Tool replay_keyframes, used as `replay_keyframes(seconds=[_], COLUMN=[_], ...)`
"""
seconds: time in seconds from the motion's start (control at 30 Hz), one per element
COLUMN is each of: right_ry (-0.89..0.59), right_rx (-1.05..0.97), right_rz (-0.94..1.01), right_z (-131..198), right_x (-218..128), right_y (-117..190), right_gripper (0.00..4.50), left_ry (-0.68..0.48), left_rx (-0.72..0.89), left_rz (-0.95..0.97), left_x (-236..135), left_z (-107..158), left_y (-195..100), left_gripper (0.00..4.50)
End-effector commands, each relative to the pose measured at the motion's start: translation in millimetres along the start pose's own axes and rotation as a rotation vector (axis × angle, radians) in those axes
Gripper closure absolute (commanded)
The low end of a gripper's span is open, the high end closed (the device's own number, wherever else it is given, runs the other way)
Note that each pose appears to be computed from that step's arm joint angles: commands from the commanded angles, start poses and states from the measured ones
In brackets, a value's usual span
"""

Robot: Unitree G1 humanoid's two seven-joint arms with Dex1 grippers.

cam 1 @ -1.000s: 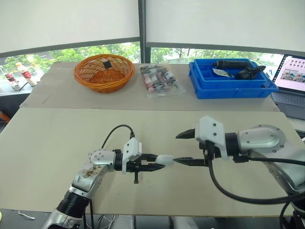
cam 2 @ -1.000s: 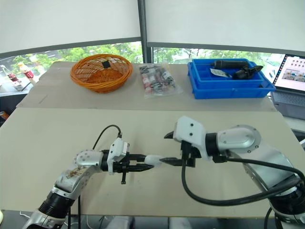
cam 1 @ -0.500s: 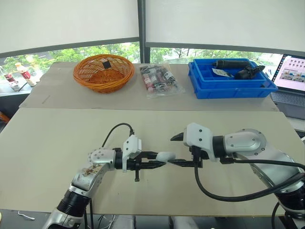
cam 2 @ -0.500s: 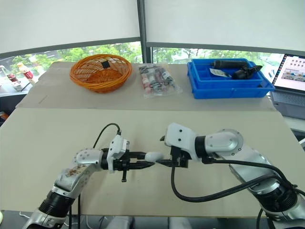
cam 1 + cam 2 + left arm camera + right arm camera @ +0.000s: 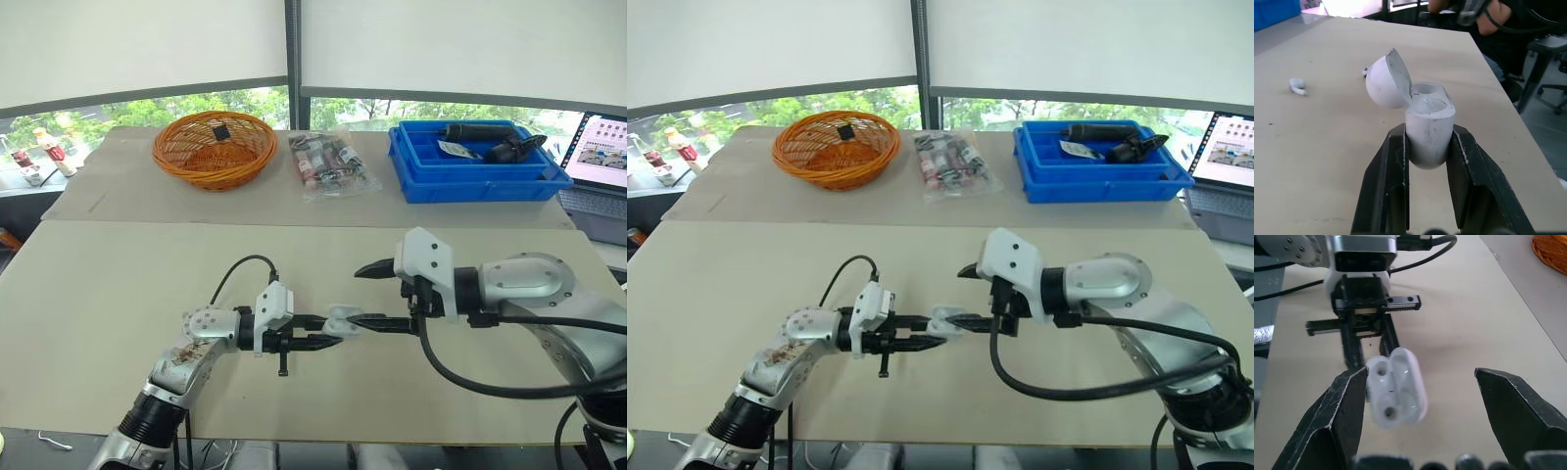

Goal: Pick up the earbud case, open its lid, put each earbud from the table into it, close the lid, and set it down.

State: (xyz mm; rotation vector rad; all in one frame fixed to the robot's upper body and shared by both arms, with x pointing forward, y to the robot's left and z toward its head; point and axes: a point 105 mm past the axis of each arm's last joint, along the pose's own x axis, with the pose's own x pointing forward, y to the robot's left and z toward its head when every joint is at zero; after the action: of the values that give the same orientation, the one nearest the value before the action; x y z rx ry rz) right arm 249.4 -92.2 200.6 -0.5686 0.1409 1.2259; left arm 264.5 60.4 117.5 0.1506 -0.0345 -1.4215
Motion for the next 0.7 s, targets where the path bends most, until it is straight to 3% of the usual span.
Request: replay_keyframes(seconds=[0.03, 0.33, 0.57, 0.7], right_ry=[-0.084, -0.122, 0.059, 0.146], right_rx=[-0.092, 0.076, 0.206, 0.270], right_rz=[-0.103, -0.473, -0.738, -0.791], right_z=[10, -46, -126, -157], right_x=[-15, -61, -130, -148], right_y=[-5, -4, 27, 49], right_gripper=[0.66, 0.66, 0.66, 0.66], left_ry=[-0.062, -0.150, -0.137, -0.126], left_rx=[0.043, 0.055, 0.061, 0.068], left_rz=[0.117, 0.384, 0.484, 0.510], left_x=[-10, -36, -56, -63], left_z=[7, 4, -2, -5], left_y=[13, 36, 43, 46], left_gripper=[3.96, 3.96, 3.96, 3.96])
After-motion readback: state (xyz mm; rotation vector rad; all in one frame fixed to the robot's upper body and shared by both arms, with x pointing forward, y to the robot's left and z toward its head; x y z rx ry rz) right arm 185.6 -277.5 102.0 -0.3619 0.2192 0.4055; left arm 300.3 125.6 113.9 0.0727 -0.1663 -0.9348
